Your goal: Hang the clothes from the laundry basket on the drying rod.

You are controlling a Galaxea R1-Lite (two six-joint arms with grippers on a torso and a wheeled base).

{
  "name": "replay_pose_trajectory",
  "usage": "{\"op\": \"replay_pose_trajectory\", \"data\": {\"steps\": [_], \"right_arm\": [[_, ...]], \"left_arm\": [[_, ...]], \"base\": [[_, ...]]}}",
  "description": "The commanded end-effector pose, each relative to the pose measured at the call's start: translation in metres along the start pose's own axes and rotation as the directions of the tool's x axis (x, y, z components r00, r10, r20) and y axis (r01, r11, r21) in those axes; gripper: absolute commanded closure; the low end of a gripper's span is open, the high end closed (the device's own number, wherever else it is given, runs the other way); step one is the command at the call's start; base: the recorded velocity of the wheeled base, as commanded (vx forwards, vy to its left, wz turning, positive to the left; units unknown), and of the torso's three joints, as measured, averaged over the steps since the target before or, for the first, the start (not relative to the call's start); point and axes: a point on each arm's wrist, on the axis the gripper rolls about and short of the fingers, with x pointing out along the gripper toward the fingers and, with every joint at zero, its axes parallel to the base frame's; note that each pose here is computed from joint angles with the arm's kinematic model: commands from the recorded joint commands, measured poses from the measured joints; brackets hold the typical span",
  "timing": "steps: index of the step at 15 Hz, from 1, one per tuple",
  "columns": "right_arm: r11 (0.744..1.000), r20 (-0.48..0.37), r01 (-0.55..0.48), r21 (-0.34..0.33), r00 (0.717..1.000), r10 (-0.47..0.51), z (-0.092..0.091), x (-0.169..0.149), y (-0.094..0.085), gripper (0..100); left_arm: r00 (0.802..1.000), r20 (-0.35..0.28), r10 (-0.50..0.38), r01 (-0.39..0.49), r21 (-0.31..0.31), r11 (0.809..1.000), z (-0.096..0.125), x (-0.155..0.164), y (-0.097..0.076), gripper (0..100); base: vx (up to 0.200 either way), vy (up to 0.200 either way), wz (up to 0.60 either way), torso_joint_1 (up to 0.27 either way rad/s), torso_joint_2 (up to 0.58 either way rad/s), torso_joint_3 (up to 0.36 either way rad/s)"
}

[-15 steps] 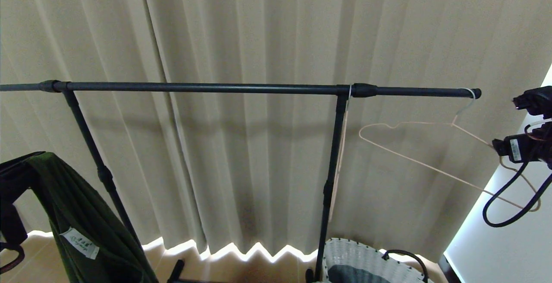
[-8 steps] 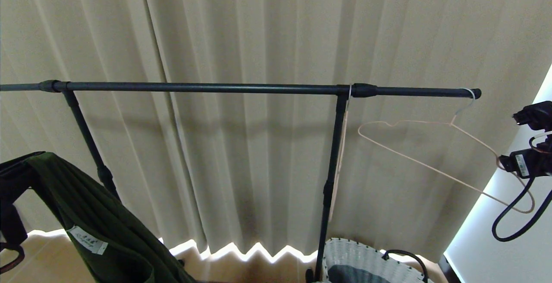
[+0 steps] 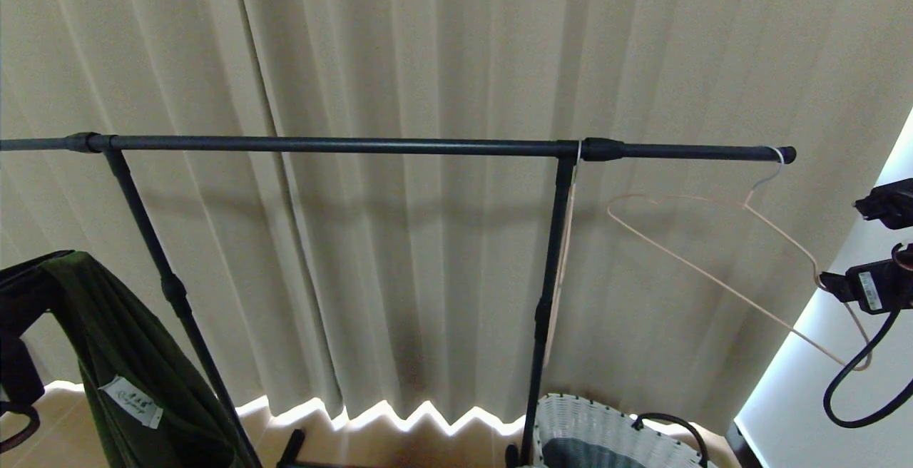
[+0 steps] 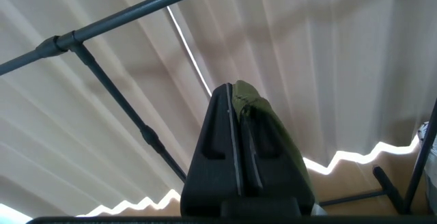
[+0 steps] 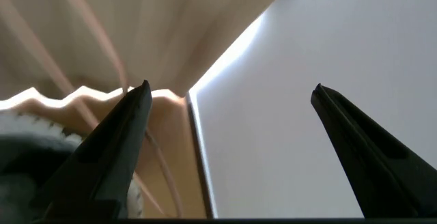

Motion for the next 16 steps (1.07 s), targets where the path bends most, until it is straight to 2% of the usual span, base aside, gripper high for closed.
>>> {"op": "replay_pose_trajectory", "data": {"steps": [1, 4, 8, 10, 12, 14, 16], "right_arm": [[1.000, 0.026, -0.015, 0.020, 1.000, 0.015, 0.002, -0.011, -0.002, 0], [0.998, 0.072, -0.029, 0.052, 0.997, 0.025, 0.006, -0.022, -0.006, 0], [0.990, 0.108, -0.122, 0.074, 0.988, 0.114, 0.005, -0.053, -0.010, 0], [0.967, 0.179, -0.235, 0.101, 0.960, 0.215, 0.008, -0.078, -0.007, 0], [0.928, 0.231, -0.351, 0.124, 0.920, 0.317, 0.011, -0.094, 0.002, 0], [0.908, 0.242, -0.407, 0.099, 0.895, 0.374, 0.016, -0.092, 0.013, 0], [0.894, 0.210, -0.438, 0.099, 0.887, 0.411, 0.018, -0.082, 0.023, 0]], "left_arm": [[1.000, 0.002, 0.001, -0.001, 0.000, 1.000, 0.001, 0.000, 0.000, 100], [1.000, 0.002, 0.001, -0.001, 0.000, 1.000, 0.001, 0.000, 0.000, 100], [1.000, 0.001, 0.001, -0.001, 0.001, 1.000, 0.000, 0.000, 0.000, 100], [1.000, 0.002, 0.001, -0.001, 0.001, 1.000, 0.000, 0.000, 0.000, 100], [1.000, 0.002, 0.001, -0.001, 0.001, 1.000, 0.000, 0.000, 0.000, 100], [1.000, 0.007, 0.003, -0.003, 0.001, 1.000, 0.001, -0.002, 0.000, 100], [1.000, 0.017, 0.007, -0.007, 0.000, 1.000, 0.001, -0.004, 0.001, 100]], "base": [[0.000, 0.000, 0.00, 0.000, 0.00, 0.000], [0.000, 0.000, 0.00, 0.000, 0.00, 0.000], [0.000, 0.000, 0.00, 0.000, 0.00, 0.000], [0.000, 0.000, 0.00, 0.000, 0.00, 0.000], [0.000, 0.000, 0.00, 0.000, 0.00, 0.000], [0.000, 0.000, 0.00, 0.000, 0.00, 0.000], [0.000, 0.000, 0.00, 0.000, 0.00, 0.000]]}}
